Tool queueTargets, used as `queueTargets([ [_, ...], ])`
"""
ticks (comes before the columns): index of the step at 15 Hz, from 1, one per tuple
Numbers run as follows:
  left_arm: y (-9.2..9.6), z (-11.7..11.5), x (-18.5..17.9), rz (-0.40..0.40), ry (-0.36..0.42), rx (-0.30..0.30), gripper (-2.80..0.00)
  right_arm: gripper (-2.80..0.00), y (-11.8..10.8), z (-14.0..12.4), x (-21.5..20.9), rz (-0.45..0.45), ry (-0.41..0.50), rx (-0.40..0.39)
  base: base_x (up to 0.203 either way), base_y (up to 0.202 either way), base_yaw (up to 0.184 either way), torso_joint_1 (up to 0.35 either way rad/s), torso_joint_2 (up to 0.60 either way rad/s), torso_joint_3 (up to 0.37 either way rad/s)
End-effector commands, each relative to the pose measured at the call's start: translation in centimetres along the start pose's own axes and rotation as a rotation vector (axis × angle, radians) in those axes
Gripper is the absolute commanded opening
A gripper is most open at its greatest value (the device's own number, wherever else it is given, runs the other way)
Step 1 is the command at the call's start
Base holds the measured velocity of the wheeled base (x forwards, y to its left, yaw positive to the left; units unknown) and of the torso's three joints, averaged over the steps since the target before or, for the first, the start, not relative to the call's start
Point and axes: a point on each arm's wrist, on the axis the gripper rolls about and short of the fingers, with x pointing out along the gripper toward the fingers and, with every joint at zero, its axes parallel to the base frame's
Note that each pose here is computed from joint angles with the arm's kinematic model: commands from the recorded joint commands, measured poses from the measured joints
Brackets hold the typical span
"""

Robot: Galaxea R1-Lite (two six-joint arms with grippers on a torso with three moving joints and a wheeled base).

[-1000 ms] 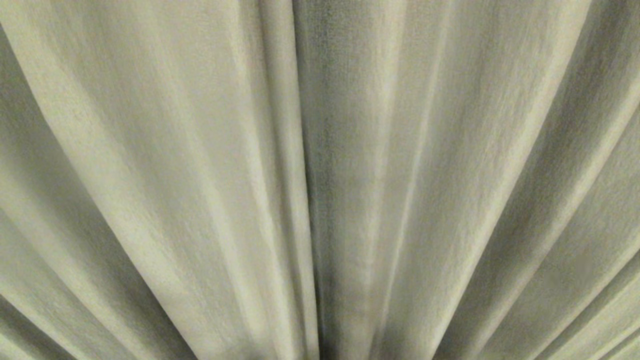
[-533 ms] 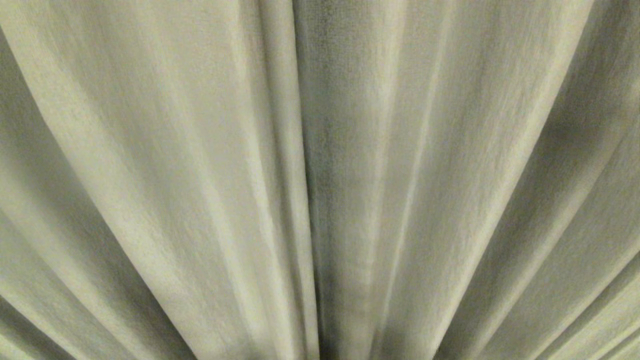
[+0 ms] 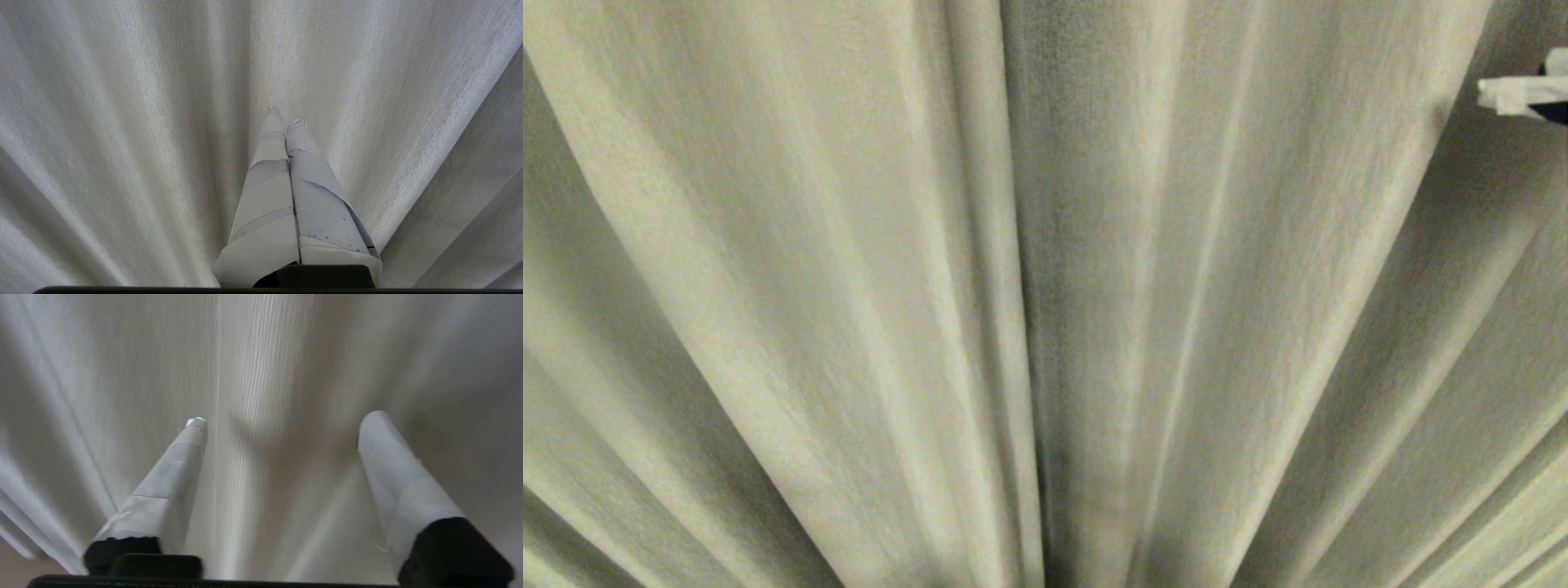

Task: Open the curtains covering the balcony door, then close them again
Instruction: Pull the outer curtains open on both sides

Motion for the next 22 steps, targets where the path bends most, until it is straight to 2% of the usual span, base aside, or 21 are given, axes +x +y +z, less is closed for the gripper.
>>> queueTargets([
  [1, 0.0, 0.0, 0.0, 0.000, -0.001, -0.001, -2.80, 0.00, -1.2, -0.4, 5.5, 0.049, -0.004, 0.077, 0.000, 0.000, 0.000, 0.000, 0.00, 0.000],
  [3, 0.0, 0.0, 0.0, 0.000, -0.001, -0.001, -2.80, 0.00, -2.0, 0.3, 8.2, 0.078, -0.036, 0.157, 0.000, 0.000, 0.000, 0.000, 0.00, 0.000],
  [7, 0.0, 0.0, 0.0, 0.000, -0.001, -0.001, -2.80, 0.00, -2.8, -0.8, 12.7, 0.105, -0.009, 0.197, 0.000, 0.000, 0.000, 0.000, 0.00, 0.000],
  [10, 0.0, 0.0, 0.0, 0.000, -0.001, -0.001, -2.80, 0.00, -2.1, -0.8, 15.8, 0.144, -0.026, 0.179, 0.000, 0.000, 0.000, 0.000, 0.00, 0.000],
  [15, 0.0, 0.0, 0.0, 0.000, -0.001, -0.001, -2.80, 0.00, -0.6, -1.2, 19.5, 0.192, -0.063, 0.105, 0.000, 0.000, 0.000, 0.000, 0.00, 0.000],
  [16, 0.0, 0.0, 0.0, 0.000, -0.001, -0.001, -2.80, -2.80, -0.2, -1.2, 19.9, 0.201, -0.082, 0.101, 0.000, 0.000, 0.000, 0.000, 0.00, 0.000],
  [22, 0.0, 0.0, 0.0, 0.002, -0.001, -0.001, -2.80, -2.80, 0.3, -0.6, 19.6, 0.212, -0.103, 0.101, 0.000, 0.000, 0.000, 0.000, 0.00, 0.000],
])
